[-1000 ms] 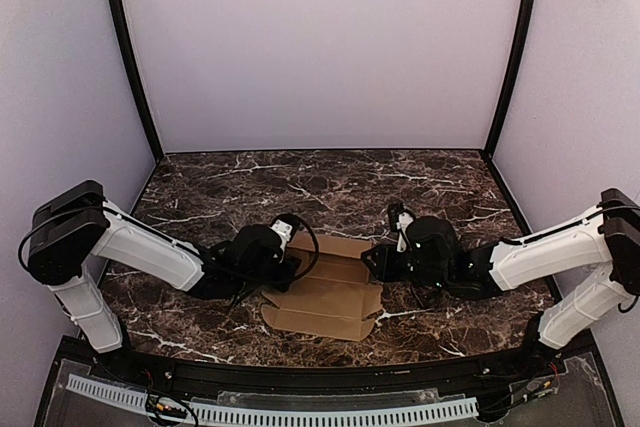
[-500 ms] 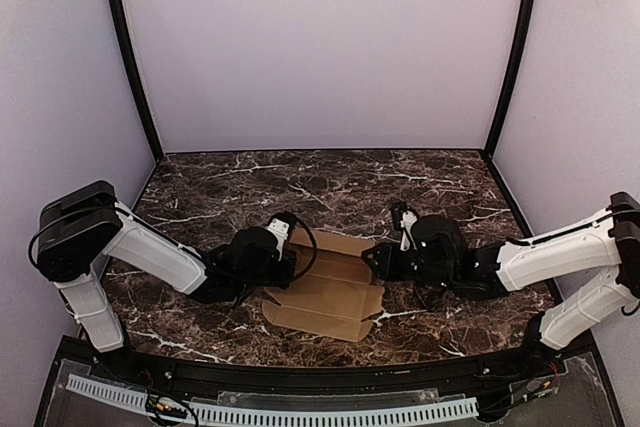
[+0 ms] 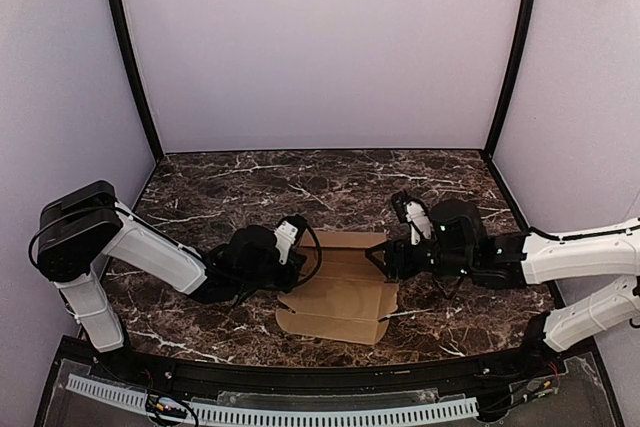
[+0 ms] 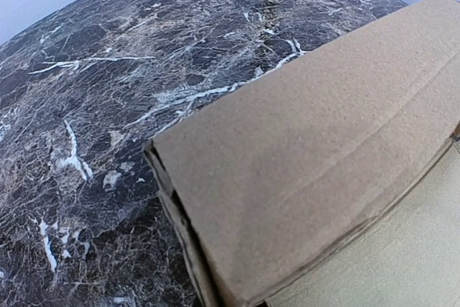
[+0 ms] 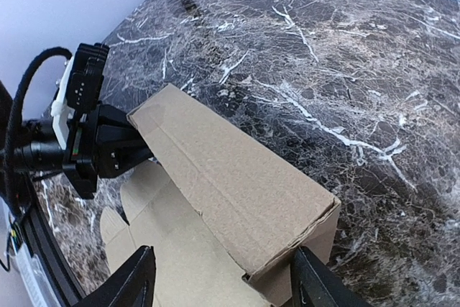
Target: Fold the paper box
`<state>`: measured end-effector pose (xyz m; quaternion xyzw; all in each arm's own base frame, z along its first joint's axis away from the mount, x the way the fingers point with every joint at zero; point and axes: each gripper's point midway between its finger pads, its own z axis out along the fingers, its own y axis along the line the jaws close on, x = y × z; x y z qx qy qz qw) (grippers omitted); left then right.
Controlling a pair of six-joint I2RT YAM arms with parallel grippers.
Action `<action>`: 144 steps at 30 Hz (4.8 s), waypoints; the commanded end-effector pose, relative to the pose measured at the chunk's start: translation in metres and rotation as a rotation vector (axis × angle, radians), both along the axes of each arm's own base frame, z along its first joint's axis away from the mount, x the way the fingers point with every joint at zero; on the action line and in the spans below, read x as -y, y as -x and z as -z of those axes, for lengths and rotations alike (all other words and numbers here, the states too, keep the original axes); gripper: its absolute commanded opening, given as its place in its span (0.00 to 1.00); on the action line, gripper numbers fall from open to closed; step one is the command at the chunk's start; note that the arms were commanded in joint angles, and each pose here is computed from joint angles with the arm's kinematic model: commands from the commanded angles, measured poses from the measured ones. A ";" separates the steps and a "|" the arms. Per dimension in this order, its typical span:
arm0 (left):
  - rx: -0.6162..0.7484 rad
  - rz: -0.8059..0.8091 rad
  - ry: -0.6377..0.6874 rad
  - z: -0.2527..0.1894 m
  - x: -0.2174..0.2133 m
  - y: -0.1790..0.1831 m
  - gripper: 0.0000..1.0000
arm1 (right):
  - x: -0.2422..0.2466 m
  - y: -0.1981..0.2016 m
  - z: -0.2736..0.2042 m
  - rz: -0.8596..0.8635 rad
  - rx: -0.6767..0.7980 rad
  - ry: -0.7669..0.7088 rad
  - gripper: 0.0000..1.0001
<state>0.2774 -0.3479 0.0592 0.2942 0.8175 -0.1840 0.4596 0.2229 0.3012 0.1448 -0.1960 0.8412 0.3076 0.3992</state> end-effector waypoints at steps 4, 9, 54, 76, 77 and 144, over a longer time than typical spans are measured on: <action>0.010 0.203 -0.009 -0.013 0.025 0.025 0.00 | -0.005 0.012 -0.030 -0.200 0.133 0.064 0.65; 0.017 0.162 -0.016 -0.014 0.021 0.019 0.00 | 0.012 0.017 -0.023 -0.164 0.091 0.104 0.65; 0.026 0.244 0.091 0.005 0.044 0.025 0.08 | -0.069 -0.013 0.041 -0.215 -0.141 -0.055 0.37; 0.095 0.221 0.205 0.005 0.060 0.013 0.06 | -0.059 -0.003 0.048 -0.205 -0.169 -0.077 0.29; 0.094 0.224 0.204 0.006 0.060 0.013 0.02 | -0.059 -0.003 0.048 -0.204 -0.169 -0.080 0.29; 0.090 0.154 0.208 -0.013 0.054 0.007 0.00 | -0.066 0.003 0.065 -0.192 -0.236 -0.094 0.27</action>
